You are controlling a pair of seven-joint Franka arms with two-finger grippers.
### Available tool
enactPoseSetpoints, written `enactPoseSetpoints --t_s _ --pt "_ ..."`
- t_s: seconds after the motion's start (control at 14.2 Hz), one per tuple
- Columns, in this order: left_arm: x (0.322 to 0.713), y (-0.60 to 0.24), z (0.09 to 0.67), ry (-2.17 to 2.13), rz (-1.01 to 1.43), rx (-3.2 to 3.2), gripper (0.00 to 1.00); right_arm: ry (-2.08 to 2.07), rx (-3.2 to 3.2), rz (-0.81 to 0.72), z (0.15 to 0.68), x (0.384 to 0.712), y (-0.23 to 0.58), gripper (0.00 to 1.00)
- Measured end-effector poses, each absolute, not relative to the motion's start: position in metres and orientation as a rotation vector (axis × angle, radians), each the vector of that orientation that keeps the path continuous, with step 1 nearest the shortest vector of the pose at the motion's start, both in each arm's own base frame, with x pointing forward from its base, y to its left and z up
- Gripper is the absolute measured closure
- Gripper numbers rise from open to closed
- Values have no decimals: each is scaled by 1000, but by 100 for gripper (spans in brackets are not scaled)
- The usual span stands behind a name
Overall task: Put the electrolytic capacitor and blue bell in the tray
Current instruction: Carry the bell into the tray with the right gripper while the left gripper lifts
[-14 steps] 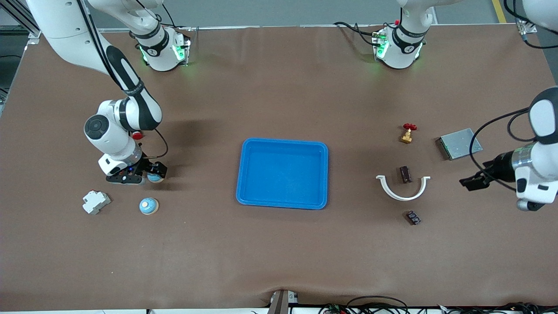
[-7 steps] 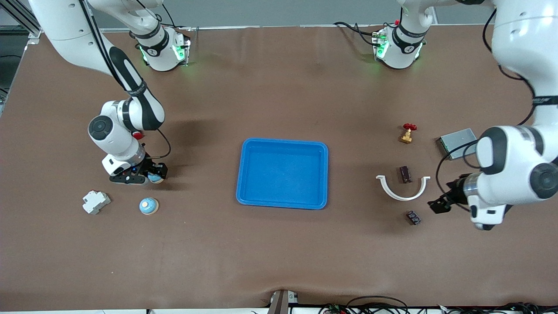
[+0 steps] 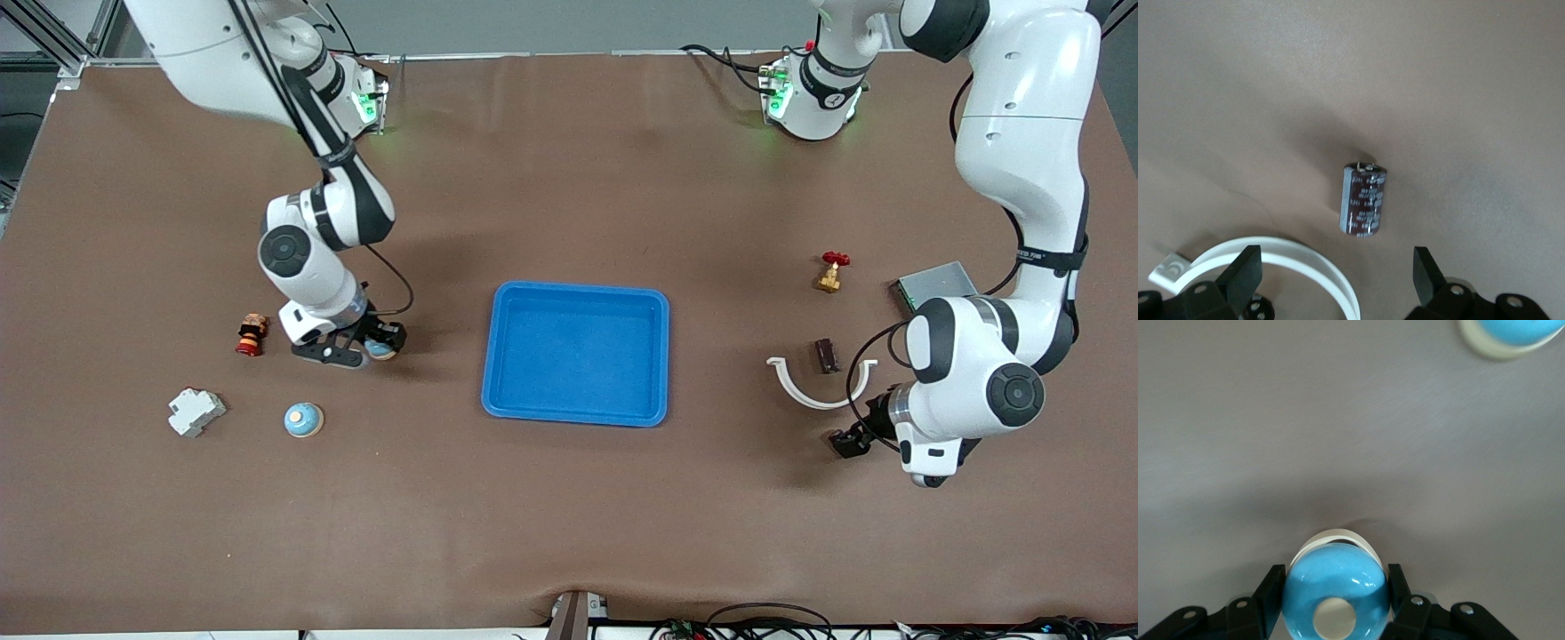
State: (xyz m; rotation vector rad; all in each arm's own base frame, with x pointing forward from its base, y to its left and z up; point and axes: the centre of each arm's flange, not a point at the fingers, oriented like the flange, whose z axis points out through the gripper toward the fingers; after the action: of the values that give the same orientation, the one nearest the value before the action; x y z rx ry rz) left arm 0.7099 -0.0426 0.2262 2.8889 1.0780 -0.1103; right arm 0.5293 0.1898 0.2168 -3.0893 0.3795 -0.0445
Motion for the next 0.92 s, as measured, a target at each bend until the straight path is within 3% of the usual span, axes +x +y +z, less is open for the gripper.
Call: enactPoseSetpoints --t_s 0.49,0.92 --pt "716 -42 199 1081 -27 2865 0 589 -3022 -58 281 509 334 33" --pt "716 -47 184 1072 -8 2861 0 705 -2994 -49 242 509 408 33"
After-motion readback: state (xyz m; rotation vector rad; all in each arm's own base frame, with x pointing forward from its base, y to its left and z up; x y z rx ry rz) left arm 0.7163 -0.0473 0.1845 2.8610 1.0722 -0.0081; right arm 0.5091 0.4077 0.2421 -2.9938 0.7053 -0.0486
